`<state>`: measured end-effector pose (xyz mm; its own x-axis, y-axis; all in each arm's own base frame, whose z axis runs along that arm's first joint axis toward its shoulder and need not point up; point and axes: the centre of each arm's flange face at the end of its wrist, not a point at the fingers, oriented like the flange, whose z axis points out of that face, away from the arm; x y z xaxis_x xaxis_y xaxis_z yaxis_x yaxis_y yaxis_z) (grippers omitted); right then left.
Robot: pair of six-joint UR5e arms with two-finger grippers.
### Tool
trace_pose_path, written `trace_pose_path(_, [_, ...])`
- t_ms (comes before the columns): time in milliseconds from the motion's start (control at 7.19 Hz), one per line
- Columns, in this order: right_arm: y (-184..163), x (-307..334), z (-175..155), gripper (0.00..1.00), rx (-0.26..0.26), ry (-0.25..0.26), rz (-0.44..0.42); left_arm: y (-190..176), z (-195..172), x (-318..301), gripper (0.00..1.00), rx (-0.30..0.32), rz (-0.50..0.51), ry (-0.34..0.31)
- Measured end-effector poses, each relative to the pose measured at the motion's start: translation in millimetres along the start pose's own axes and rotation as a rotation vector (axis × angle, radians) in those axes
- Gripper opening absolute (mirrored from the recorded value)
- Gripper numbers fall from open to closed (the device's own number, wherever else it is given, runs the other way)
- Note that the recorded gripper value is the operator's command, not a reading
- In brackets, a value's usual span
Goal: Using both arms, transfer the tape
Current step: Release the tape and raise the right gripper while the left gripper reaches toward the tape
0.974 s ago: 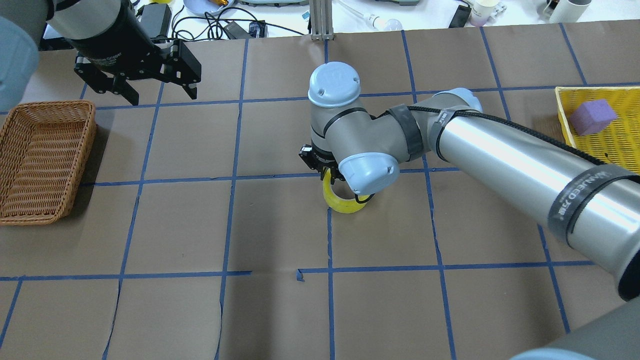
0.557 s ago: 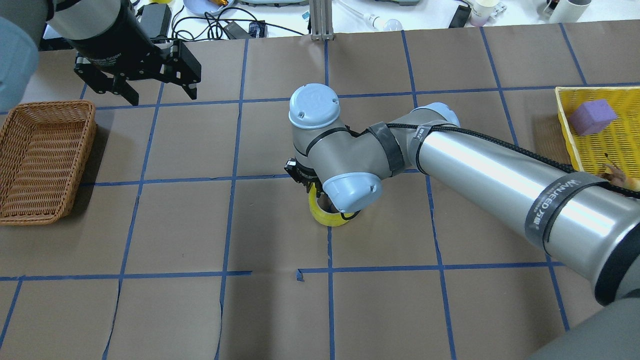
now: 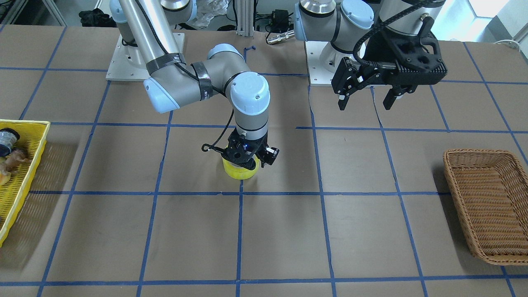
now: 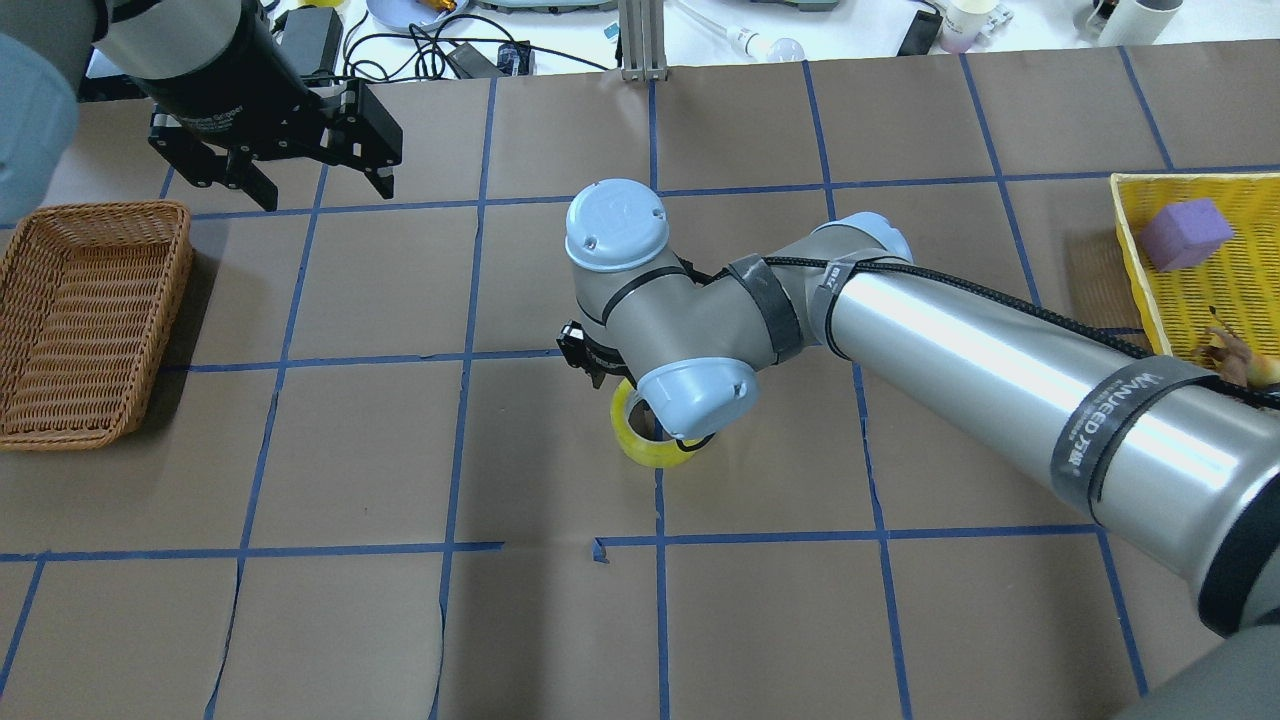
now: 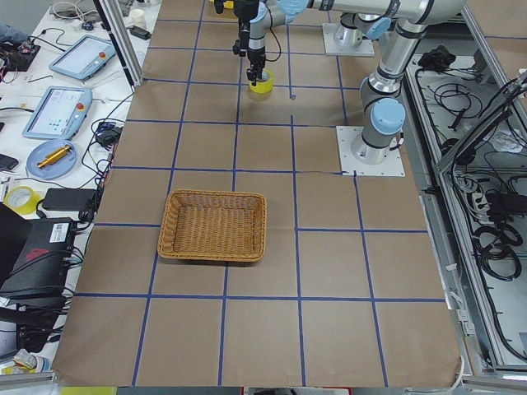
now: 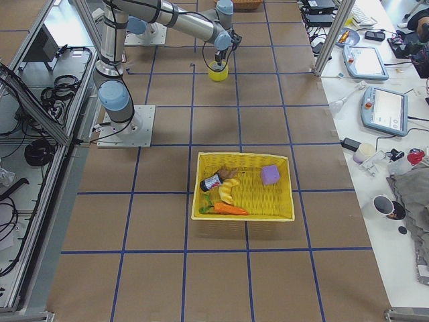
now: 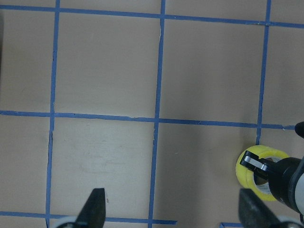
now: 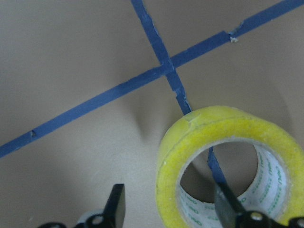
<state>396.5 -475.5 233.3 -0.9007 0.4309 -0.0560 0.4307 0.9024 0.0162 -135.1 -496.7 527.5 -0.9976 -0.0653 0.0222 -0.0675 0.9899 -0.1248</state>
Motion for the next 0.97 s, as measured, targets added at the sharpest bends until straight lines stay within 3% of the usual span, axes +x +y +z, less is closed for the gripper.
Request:
trace_pose_path(278, [-30,11,-53,1.0,0.072,-0.039,-0.046,1,3,1,1.0,-0.006,0.001,-0.001])
trace_pose_path(557, [-90,65,-124,1.0,0.144,-0.012,-0.173,-2,16,6,1.0,-0.029,0.012,-0.001])
trace_pose_path(974, [-128,170,-218,1.0,0.139,0.067,-0.277,17,72,73,1.0,-0.087,0.113,0.002])
